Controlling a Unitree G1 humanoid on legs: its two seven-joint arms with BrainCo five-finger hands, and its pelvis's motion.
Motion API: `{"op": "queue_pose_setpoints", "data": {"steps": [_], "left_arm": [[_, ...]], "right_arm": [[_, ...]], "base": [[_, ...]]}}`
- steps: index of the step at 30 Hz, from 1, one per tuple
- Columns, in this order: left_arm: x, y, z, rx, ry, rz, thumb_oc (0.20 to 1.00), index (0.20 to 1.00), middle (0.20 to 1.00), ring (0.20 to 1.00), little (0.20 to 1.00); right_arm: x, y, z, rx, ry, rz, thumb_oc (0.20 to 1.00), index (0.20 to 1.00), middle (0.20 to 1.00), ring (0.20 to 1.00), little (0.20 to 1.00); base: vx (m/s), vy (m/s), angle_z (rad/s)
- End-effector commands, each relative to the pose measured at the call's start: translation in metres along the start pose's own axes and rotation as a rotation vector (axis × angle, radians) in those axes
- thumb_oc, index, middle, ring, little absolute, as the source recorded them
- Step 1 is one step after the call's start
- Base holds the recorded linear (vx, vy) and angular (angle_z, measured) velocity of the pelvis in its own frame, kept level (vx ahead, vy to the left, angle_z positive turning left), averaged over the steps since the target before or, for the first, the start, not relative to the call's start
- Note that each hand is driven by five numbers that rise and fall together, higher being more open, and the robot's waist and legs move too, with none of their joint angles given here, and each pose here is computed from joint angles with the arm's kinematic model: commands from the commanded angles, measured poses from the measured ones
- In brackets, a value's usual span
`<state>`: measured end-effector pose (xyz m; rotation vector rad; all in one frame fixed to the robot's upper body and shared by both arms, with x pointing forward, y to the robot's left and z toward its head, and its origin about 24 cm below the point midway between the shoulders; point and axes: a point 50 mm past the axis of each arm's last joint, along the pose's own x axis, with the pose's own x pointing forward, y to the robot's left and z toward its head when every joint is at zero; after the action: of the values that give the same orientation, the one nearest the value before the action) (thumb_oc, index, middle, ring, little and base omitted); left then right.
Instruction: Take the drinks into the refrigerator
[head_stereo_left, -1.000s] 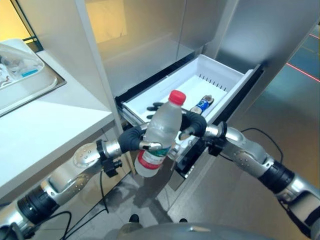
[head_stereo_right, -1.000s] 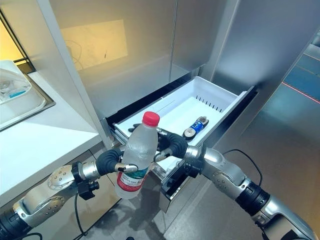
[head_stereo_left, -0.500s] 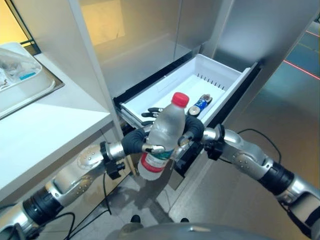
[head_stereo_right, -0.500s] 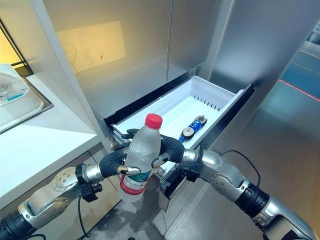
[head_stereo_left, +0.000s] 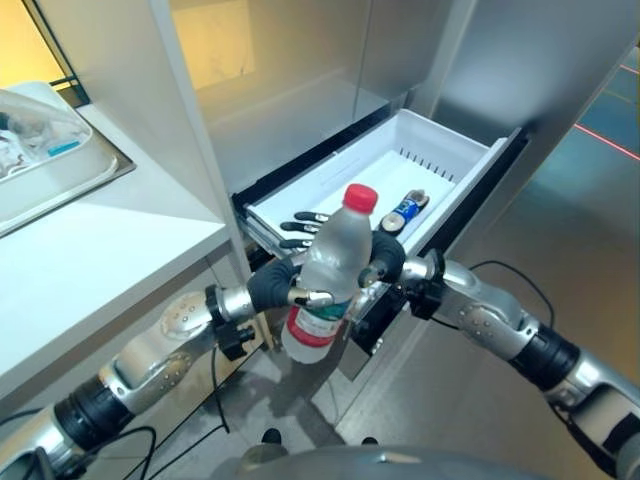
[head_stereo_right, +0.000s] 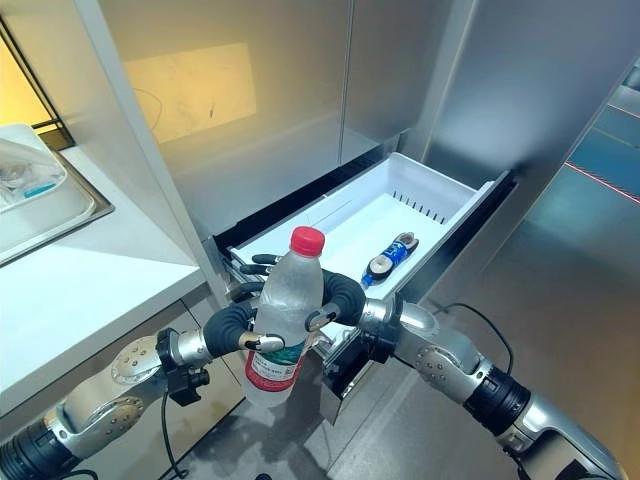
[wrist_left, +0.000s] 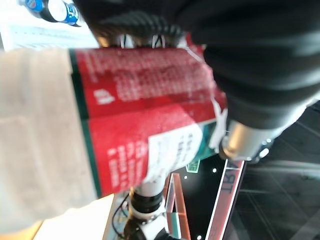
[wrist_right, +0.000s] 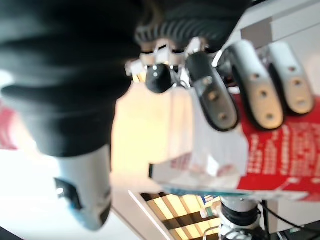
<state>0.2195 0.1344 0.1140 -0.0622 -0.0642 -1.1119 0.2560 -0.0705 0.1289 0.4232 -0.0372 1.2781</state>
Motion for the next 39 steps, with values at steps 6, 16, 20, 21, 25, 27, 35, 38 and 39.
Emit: {"op": "queue_pose_setpoints", "data": {"steps": [6, 16, 20, 21, 25, 27, 35, 38, 39], "left_arm": [[0.023, 0.000, 0.023, 0.086, -0.139, -0.055, 0.200, 0.200, 0.200, 0.200, 0.200], [0.022, 0.002, 0.022, 0.070, -0.149, -0.026, 0.200, 0.200, 0.200, 0.200, 0.200], [0.022, 0.002, 0.023, 0.068, -0.147, -0.025, 0.200, 0.200, 0.200, 0.200, 0.200], [0.022, 0.002, 0.022, 0.066, -0.148, -0.022, 0.200, 0.200, 0.200, 0.200, 0.200], [0.021, 0.003, 0.021, 0.060, -0.141, -0.017, 0.200, 0.200, 0.200, 0.200, 0.200], [0.022, 0.003, 0.019, 0.057, -0.133, -0.013, 0.200, 0.200, 0.200, 0.200, 0.200], [0.018, 0.004, 0.006, 0.009, -0.107, 0.046, 1.000, 1.000, 1.000, 1.000, 1.000], [0.016, 0.004, 0.002, 0.000, -0.089, 0.061, 1.000, 1.000, 1.000, 1.000, 1.000], [0.015, 0.004, 0.001, -0.006, -0.085, 0.072, 1.000, 1.000, 1.000, 1.000, 1.000]], "right_arm": [[0.049, 0.042, 0.027, -0.002, -0.188, 0.260, 0.200, 0.200, 0.200, 0.200, 0.200], [0.048, 0.045, 0.023, 0.028, -0.191, 0.263, 0.200, 0.200, 0.200, 0.200, 0.200], [0.048, 0.046, 0.022, 0.032, -0.185, 0.265, 0.200, 0.200, 0.200, 0.200, 0.200], [0.048, 0.046, 0.021, 0.037, -0.181, 0.263, 0.200, 0.200, 0.200, 0.200, 0.200], [0.046, 0.046, 0.017, 0.067, -0.169, 0.257, 0.200, 0.200, 0.200, 0.200, 0.200], [0.046, 0.043, 0.014, 0.100, -0.177, 0.233, 0.200, 0.200, 0.200, 0.200, 0.200], [0.041, 0.030, 0.004, 0.247, -0.262, 0.093, 0.200, 0.200, 0.200, 0.200, 0.200], [0.040, 0.028, 0.003, 0.278, -0.280, 0.059, 0.200, 0.200, 0.200, 0.200, 0.200], [0.039, 0.026, 0.004, 0.283, -0.289, 0.043, 0.200, 0.200, 0.200, 0.200, 0.200]], "base": [[0.00, 0.000, 0.00], [0.00, 0.000, 0.00], [0.00, 0.000, 0.00], [0.00, 0.000, 0.00], [0.00, 0.000, 0.00], [0.00, 0.000, 0.00], [0.00, 0.000, 0.00], [0.00, 0.000, 0.00], [0.00, 0.000, 0.00]]}}
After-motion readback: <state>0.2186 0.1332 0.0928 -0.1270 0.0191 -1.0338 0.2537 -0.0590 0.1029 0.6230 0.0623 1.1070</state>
